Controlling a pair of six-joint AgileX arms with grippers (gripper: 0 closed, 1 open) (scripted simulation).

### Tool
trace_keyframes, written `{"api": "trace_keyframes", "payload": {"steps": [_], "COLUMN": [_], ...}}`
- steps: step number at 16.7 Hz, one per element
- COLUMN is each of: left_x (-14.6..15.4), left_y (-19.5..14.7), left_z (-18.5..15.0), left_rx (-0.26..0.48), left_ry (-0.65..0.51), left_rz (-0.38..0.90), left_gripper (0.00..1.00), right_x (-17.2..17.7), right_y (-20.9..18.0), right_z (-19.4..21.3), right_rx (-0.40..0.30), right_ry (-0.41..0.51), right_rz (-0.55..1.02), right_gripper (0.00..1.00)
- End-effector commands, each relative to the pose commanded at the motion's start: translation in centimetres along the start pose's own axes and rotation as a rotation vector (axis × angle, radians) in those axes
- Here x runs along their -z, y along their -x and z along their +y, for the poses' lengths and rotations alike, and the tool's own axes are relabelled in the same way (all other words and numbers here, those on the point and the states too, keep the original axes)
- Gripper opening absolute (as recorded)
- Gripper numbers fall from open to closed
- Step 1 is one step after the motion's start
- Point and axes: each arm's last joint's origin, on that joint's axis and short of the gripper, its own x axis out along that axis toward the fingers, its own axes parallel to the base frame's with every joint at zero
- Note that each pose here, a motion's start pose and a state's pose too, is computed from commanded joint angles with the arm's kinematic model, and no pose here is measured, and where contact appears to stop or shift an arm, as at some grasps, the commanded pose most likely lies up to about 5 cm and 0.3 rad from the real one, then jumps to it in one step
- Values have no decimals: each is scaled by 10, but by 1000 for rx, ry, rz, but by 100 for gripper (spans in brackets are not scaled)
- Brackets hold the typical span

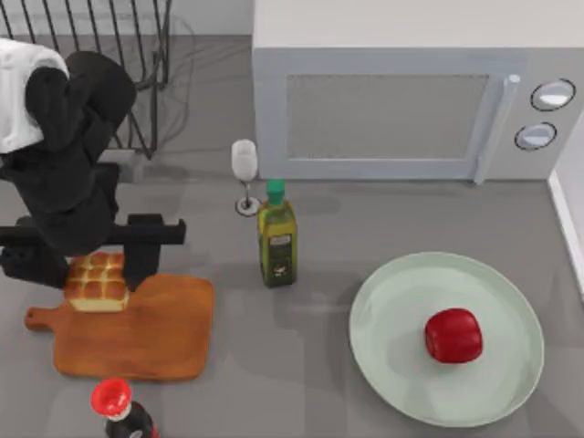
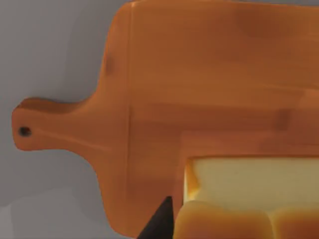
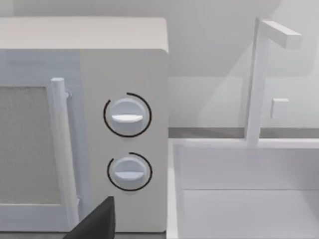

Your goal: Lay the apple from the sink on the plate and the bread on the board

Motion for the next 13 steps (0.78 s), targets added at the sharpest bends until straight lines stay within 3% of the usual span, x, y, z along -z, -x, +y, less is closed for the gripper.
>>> {"api": "trace_keyframes", "payload": {"steps": [13], "left_x": [-1], "left_y": [-29], "left_z": [-1], "left_rx": [9], "left_ry": [0], "left_rz": [-28], "left_gripper": [0], "right_x": [0], "right_y": [0], "right_z": [0], "right_rx": [0], "right_ry": [0], "right_rz": [0], "right_gripper": [100]}}
